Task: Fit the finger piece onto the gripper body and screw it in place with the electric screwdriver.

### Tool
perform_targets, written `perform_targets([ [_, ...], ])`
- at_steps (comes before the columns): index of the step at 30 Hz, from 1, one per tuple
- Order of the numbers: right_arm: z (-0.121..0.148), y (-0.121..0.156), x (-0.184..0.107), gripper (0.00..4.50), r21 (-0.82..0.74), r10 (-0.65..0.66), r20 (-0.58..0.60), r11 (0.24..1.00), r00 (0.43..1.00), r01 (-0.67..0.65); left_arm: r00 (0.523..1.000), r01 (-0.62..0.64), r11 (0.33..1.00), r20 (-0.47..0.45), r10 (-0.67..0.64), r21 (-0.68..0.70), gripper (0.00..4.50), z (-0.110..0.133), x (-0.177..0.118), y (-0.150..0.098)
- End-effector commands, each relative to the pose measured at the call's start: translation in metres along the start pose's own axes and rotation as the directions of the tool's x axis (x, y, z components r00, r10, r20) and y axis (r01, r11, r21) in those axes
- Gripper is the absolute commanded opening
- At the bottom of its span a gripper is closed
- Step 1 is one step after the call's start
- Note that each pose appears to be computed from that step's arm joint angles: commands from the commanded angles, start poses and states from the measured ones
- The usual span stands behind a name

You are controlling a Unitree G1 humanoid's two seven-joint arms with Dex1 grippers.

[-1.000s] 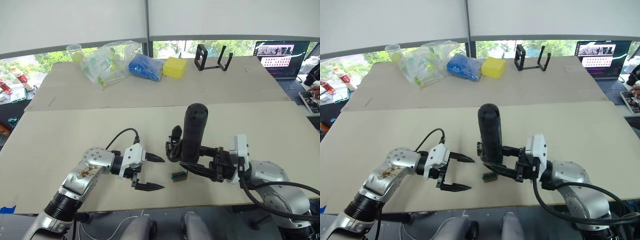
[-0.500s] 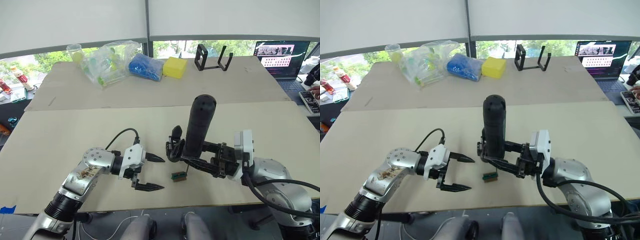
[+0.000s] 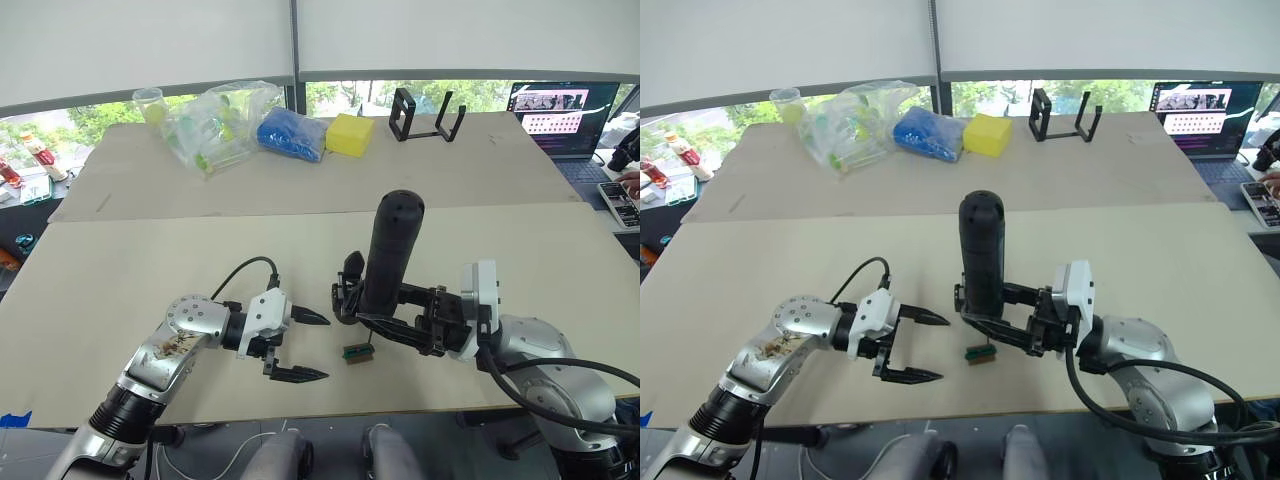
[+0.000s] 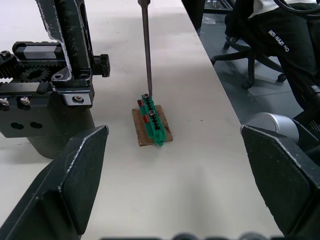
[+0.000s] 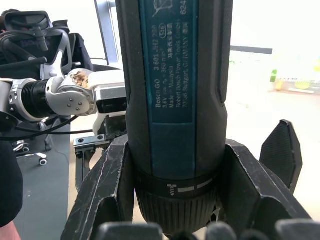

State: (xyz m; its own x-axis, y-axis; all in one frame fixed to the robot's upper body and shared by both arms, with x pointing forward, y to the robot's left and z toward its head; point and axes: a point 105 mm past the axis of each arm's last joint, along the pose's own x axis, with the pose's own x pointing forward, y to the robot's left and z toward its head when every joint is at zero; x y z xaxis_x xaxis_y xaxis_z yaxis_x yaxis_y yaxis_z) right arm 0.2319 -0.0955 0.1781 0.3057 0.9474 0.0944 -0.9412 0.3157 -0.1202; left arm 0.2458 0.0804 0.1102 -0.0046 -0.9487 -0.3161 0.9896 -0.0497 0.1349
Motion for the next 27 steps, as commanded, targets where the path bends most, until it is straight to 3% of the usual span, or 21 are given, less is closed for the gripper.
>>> perform_targets([
  [1,0.0131,-0.0001,-0.0011,1.93,-0.059,0.008,0.034,0.998,0.999,-0.006,1.0,0.008,1.0,0.01,-0.008,0.027,4.5,0.0047,0.0016,-0.0028],
  [27,0.0195,0.0017,-0.0016,1.93,-0.067,0.008,0.046,0.998,0.999,-0.005,1.0,0.007,0.999,0.007,-0.007,0.032,4.5,0.0047,0.0011,-0.0018],
])
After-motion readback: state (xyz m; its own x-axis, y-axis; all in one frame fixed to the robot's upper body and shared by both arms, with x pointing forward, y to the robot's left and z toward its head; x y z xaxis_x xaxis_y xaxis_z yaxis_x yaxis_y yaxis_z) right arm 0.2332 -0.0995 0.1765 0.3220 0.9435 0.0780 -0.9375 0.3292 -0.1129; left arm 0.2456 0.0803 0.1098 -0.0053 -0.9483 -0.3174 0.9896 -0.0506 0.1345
